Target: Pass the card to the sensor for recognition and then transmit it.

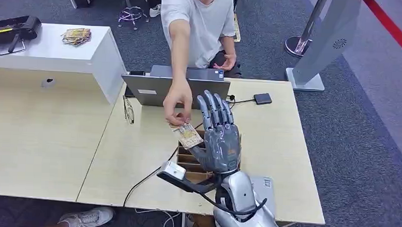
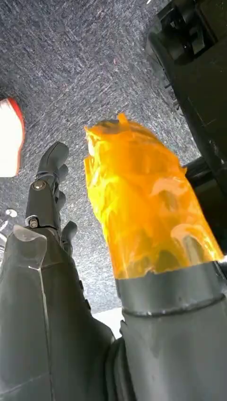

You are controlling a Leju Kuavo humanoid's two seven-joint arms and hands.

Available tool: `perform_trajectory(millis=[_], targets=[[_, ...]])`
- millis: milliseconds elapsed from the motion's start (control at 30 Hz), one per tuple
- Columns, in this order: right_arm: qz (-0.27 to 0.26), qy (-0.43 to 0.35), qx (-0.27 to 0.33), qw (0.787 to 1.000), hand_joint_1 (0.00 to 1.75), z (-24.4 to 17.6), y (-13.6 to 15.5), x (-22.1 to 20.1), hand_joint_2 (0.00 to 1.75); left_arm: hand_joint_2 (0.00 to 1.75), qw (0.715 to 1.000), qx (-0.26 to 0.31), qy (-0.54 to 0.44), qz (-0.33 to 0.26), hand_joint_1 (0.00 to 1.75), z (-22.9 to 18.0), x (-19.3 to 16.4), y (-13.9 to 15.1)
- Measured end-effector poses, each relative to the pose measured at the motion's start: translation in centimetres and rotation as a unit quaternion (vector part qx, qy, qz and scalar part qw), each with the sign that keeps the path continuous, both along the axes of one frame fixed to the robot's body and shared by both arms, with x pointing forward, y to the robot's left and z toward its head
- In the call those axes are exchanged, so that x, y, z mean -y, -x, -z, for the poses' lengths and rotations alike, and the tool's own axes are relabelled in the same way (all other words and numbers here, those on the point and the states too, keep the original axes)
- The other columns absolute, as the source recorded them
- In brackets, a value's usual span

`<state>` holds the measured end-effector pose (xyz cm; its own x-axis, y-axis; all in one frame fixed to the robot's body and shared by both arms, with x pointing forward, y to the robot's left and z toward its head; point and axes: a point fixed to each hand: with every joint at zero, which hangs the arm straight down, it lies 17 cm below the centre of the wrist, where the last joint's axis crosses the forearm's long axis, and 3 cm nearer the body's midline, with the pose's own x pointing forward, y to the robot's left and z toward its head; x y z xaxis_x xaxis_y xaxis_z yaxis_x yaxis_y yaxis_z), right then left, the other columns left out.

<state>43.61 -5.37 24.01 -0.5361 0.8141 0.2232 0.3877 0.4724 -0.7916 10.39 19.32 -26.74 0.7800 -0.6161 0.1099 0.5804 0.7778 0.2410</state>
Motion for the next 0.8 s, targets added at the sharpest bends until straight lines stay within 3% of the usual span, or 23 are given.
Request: perform_trajectory(millis=[467, 500, 533, 800], targets=[[0.011, -0.007, -0.005, 1.000, 0.00, 0.5, 0.5, 1.2, 1.75, 0.00, 1.000, 0.002, 0.002, -0.008, 0.00, 0.1, -0.1, 0.5], [0.012, -0.008, -0.005, 1.000, 0.07, 0.5, 0.5, 1.4, 1.75, 0.00, 1.000, 0.002, 0.003, -0.008, 0.00, 0.1, -0.1, 0.5], [0.012, -0.009, -0.003, 1.000, 1.75, 0.4, 0.6, 1.5, 1.75, 0.00, 1.000, 0.002, 0.003, -0.008, 0.00, 0.1, 0.0, 0.5], [0.006, -0.008, 0.003, 1.000, 1.75, 0.1, 0.8, 1.4, 1.75, 0.00, 1.000, 0.003, 0.003, -0.010, 0.00, 0.1, -0.1, 0.5]])
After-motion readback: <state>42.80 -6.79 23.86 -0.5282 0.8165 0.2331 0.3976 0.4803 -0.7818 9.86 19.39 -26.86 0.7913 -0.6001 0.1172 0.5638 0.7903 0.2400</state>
